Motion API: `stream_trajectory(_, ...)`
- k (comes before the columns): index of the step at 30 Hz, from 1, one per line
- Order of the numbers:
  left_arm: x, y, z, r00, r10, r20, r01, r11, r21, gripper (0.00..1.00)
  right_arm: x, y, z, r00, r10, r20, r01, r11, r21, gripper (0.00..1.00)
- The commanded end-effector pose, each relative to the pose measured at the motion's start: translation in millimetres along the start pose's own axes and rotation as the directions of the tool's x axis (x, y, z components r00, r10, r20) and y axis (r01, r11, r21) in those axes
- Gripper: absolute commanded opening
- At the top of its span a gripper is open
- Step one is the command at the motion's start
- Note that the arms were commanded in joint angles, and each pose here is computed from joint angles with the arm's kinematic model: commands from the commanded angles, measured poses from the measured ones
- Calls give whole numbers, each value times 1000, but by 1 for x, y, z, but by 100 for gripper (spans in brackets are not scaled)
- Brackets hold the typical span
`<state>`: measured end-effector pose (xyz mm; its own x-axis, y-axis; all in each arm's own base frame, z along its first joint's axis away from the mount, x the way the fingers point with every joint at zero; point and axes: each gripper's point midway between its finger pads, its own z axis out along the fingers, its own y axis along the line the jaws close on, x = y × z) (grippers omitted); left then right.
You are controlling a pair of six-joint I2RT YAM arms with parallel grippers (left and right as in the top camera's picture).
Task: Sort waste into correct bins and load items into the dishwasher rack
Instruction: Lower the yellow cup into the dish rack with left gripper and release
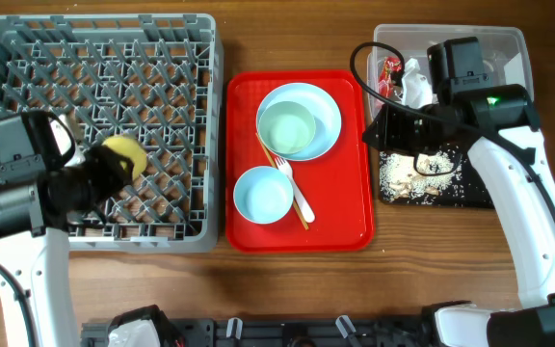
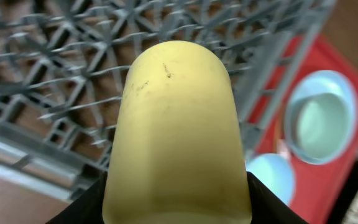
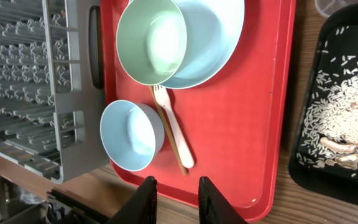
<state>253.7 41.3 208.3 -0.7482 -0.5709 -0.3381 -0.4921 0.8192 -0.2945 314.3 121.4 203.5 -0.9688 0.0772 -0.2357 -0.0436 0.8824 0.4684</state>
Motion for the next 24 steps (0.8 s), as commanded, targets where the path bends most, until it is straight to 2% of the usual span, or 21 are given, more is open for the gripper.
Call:
stream_trajectory(1, -6, 20, 7, 1000, 11, -17, -12, 993, -116, 4, -3, 1, -7, 999, -37, 31, 37, 999, 14, 23)
stream_trajectory(19, 2, 35, 61, 975, -38, -221, -8, 979, -201, 5, 1, 0, -7, 1000, -16, 14, 16, 1000, 17, 23)
stream_trajectory(20, 1, 36, 65, 973, -40, -229, -8, 979, -205, 9, 1, 0, -7, 1000, -16, 14, 16, 1000, 17, 23)
stream_trajectory(21, 1, 36, 69, 971, -42, -235, -8, 978, -207, 20, 1, 0, -7, 1000, -16, 14, 16, 1000, 17, 23)
stream_trajectory(23, -1, 36, 75, 970, -44, -241, -8, 978, -208, 48, 1, 0, -7, 1000, -17, 14, 16, 1000, 17, 23)
stream_trajectory(24, -3, 37, 79, 969, -44, -243, -8, 978, -209, 66, 2, 0, -7, 1000, -16, 13, 16, 1000, 17, 22)
